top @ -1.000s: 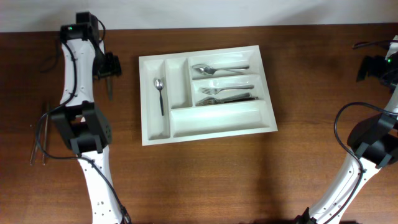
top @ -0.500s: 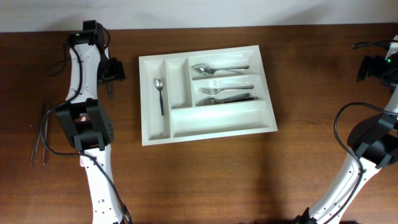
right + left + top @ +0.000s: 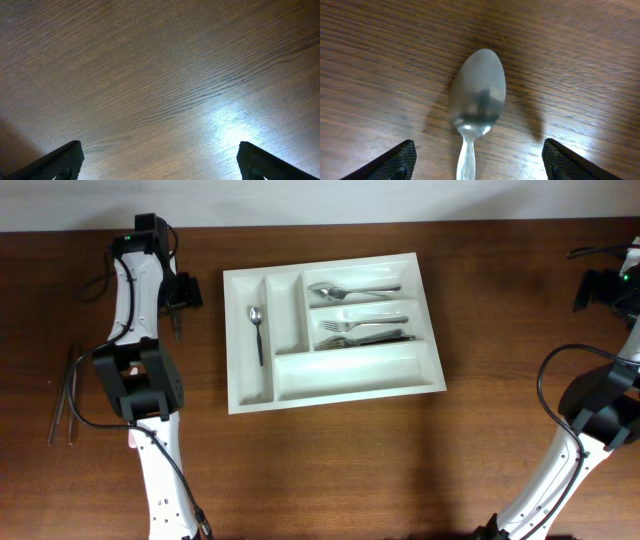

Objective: Pack container
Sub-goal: 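Lower the left gripper and grasp the second spoon's handle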

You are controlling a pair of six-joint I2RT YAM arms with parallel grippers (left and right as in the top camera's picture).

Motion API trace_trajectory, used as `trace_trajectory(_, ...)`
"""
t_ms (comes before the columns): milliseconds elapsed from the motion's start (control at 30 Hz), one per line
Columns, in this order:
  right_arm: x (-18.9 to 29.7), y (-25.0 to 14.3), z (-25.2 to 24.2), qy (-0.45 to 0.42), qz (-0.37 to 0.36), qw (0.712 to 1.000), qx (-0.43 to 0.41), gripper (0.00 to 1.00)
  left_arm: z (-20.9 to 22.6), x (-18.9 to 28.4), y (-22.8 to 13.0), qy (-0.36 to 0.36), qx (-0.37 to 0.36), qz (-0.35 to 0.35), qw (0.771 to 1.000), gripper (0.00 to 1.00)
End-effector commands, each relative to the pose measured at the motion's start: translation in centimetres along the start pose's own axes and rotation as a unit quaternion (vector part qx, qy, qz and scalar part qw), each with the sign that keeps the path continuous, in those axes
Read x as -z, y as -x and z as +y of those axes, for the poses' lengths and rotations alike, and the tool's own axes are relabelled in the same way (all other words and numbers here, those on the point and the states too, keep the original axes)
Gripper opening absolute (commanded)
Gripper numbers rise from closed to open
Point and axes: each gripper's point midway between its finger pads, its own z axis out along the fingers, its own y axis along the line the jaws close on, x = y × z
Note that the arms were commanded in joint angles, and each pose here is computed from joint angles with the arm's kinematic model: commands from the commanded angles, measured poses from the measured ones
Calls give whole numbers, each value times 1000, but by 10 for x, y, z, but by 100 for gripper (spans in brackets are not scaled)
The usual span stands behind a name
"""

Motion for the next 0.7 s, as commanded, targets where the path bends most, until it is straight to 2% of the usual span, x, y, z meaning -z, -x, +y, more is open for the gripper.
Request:
trace_trajectory(0,1,0,3,3,-1,1000,-2,99,4,-14,-2,3,-4,10,1000,83)
trace_trajectory(667,1,0,3,3,-1,1000,-2,99,-6,-14,2,-47,4,4,999,83)
